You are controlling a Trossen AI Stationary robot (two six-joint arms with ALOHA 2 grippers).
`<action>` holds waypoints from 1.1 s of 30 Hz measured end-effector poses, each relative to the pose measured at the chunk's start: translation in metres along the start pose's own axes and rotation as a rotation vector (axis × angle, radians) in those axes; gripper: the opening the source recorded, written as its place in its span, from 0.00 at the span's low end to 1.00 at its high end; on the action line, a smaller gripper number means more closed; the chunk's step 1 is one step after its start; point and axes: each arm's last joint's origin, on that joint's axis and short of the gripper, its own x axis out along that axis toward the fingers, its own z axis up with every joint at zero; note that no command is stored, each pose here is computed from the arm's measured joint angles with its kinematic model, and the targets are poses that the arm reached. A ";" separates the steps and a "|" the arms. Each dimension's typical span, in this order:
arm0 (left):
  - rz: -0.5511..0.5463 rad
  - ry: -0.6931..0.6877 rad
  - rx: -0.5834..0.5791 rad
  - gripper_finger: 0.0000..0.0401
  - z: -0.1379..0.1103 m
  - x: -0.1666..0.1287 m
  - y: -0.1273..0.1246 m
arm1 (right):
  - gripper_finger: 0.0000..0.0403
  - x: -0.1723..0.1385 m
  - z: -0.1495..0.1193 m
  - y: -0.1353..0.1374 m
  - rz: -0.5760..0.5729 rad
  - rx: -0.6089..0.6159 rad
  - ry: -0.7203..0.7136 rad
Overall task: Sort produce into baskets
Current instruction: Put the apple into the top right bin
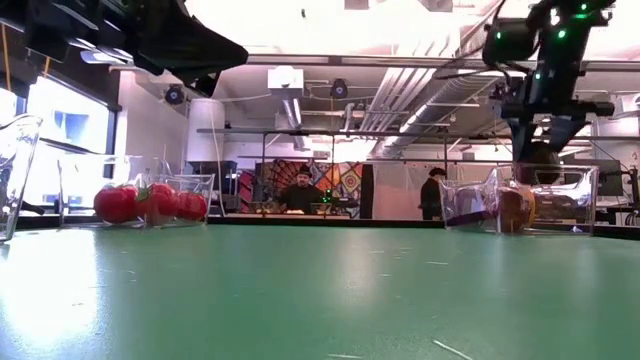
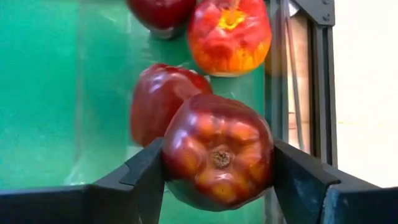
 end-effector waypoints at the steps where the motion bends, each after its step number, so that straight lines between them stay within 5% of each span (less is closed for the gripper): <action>1: 0.002 0.000 0.004 0.00 0.000 0.000 0.000 | 0.56 0.004 0.002 -0.003 0.001 0.003 0.010; 21: -0.015 0.001 0.014 0.00 0.000 0.000 0.000 | 0.57 0.070 0.014 -0.037 0.032 -0.046 0.155; 33: -0.031 0.064 -0.019 0.01 -0.006 0.000 0.001 | 0.81 0.075 0.015 -0.025 0.014 -0.135 0.197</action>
